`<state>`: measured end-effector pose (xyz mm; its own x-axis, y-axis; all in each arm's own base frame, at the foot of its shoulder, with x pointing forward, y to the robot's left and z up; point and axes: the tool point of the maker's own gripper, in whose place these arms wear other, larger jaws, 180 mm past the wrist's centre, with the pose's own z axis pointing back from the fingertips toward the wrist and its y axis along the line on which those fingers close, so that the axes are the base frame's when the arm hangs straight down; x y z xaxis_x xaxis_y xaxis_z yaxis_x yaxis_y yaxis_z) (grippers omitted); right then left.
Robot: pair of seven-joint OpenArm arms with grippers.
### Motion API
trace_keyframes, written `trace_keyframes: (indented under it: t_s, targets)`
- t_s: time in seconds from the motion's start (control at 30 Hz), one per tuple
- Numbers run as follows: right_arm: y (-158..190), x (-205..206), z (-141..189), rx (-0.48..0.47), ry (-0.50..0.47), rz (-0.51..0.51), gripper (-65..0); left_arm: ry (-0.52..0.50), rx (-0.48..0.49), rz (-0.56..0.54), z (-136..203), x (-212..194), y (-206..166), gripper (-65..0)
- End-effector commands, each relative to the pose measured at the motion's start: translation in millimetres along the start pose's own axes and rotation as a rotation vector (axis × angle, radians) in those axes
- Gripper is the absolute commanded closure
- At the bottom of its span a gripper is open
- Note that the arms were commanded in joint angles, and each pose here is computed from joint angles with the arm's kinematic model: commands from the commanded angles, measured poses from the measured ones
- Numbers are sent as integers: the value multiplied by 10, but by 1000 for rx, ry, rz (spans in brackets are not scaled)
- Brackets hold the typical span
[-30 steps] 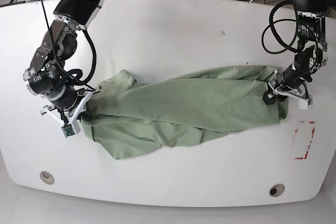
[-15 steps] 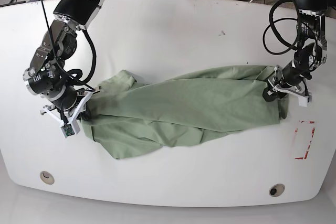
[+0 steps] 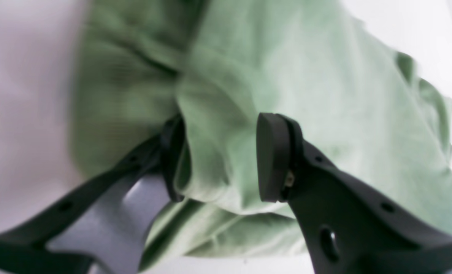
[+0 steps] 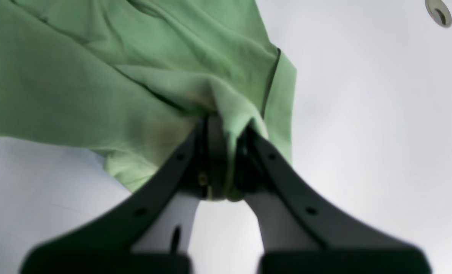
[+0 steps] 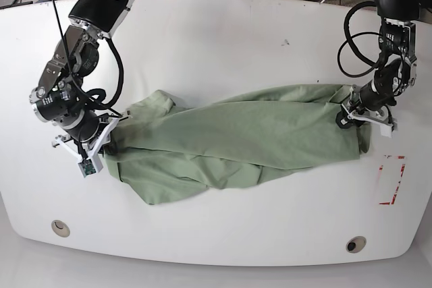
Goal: Layout the t-shirt on the table in an organized manner, then fold the t-shirt properly
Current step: 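Hold the polo with both grippers while adjusting the left gripper's grip, then lift the polo high with both grippers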
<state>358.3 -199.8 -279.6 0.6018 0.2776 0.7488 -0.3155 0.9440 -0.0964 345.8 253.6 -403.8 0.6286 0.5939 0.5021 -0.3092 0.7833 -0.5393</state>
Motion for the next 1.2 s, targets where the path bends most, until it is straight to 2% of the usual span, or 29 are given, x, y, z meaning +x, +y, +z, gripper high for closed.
trace_keyframes:
  t_s: [0.0, 0.27, 0.4, 0.43, 0.47, 0.5, 0.9, 1.17]
  targets:
    - [-49, 194, 54, -11, -66, 11, 0, -37, -21, -21, 46, 170, -81, -258]
    - [-51, 193, 54, -12, -65, 11, 0, -39, -21, -20, 48, 175, -79, -247]
    - [-51, 193, 54, -12, -65, 11, 0, -41, -22, -17, 52, 184, -77, -140]
    - [-51, 193, 54, -12, -65, 11, 0, -43, -22, -17, 52, 187, -77, -60]
    - [-50, 189, 51, -11, -64, 11, 0, -43, -22, -17, 52, 187, -77, -15]
    - [-50, 189, 51, -11, -64, 11, 0, -43, -22, -17, 52, 187, -77, 0]
    - [-52, 196, 52, -12, -66, 11, 0, -102, -60, -30, 158, 376, -218, 0]
    - [-52, 285, 128, -26, -96, 29, 0, -179, -165, -123, 359, 608, -642, 0]
